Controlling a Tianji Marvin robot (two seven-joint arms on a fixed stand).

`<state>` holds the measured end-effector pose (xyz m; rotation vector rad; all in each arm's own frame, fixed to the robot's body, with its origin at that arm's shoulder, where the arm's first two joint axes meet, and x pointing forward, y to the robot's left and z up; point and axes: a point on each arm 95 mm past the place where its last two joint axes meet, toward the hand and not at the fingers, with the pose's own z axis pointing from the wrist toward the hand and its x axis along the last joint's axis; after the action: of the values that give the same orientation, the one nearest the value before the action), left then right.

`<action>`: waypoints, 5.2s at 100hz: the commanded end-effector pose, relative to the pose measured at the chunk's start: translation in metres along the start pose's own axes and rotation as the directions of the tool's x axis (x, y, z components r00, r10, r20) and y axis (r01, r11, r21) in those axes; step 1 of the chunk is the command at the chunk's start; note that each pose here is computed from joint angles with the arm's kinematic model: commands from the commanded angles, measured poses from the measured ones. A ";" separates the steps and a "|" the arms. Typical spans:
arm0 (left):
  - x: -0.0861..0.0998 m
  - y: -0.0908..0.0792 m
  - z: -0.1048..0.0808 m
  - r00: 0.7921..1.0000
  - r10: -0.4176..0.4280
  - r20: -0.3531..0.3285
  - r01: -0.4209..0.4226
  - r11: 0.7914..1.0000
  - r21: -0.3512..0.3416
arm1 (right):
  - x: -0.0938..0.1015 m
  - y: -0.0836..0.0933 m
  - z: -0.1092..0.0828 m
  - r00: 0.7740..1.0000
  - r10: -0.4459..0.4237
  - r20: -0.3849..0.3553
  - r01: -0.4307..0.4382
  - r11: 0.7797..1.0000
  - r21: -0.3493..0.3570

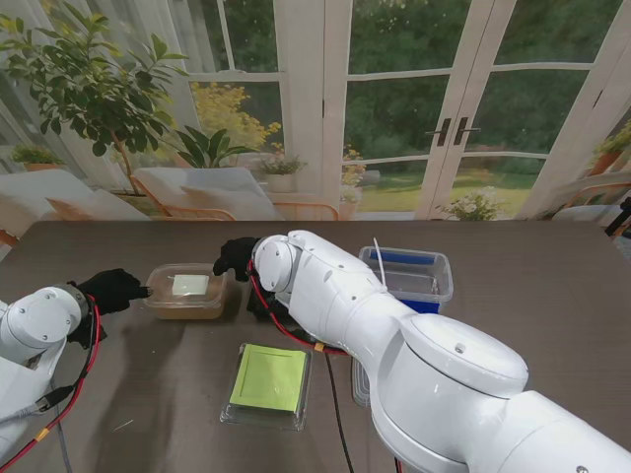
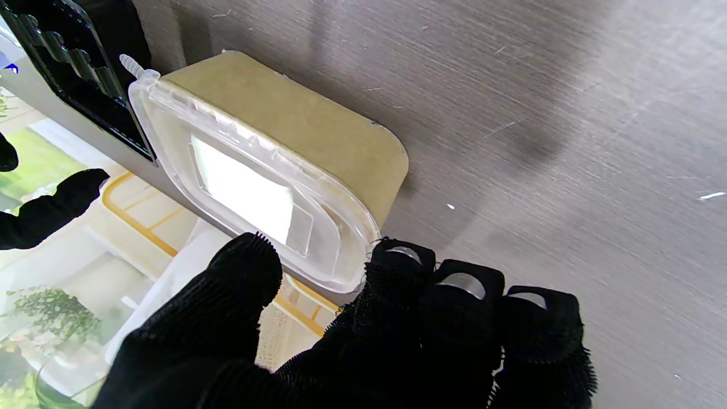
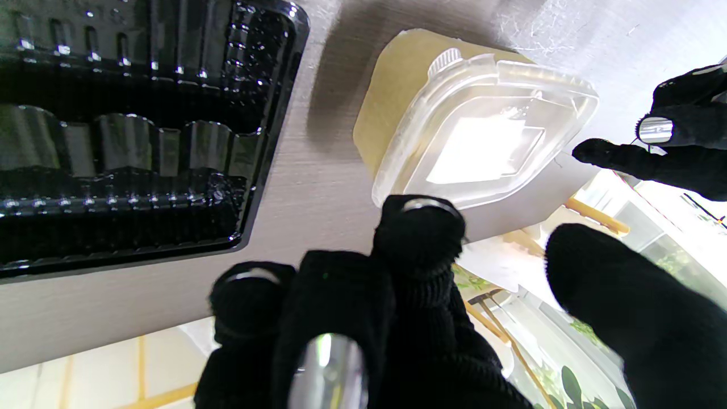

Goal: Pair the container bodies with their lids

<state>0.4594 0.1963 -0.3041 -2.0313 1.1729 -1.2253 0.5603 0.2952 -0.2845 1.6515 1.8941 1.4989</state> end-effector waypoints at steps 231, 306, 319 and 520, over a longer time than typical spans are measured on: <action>0.041 -0.014 -0.002 0.899 0.408 -0.160 -0.394 0.912 0.115 | -0.005 -0.015 -0.087 0.943 -0.199 -0.268 0.143 0.966 -0.215; 0.035 -0.019 0.008 0.933 0.349 -0.087 -0.352 0.935 -0.030 | 0.017 -0.032 -0.031 0.936 -0.229 -0.266 0.213 0.973 -0.086; 0.030 -0.017 0.010 0.937 0.340 -0.077 -0.343 0.939 -0.029 | 0.018 -0.037 -0.028 0.934 -0.236 -0.268 0.224 0.972 -0.075; 0.018 -0.006 0.008 0.929 0.367 -0.055 -0.371 0.923 -0.104 | -0.005 -0.070 -0.010 0.949 -0.201 -0.243 0.211 0.977 0.017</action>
<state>0.4752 0.1843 -0.2927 -1.7434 1.5706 -1.0426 0.5174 0.2925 -0.3325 1.2880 2.1268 1.6534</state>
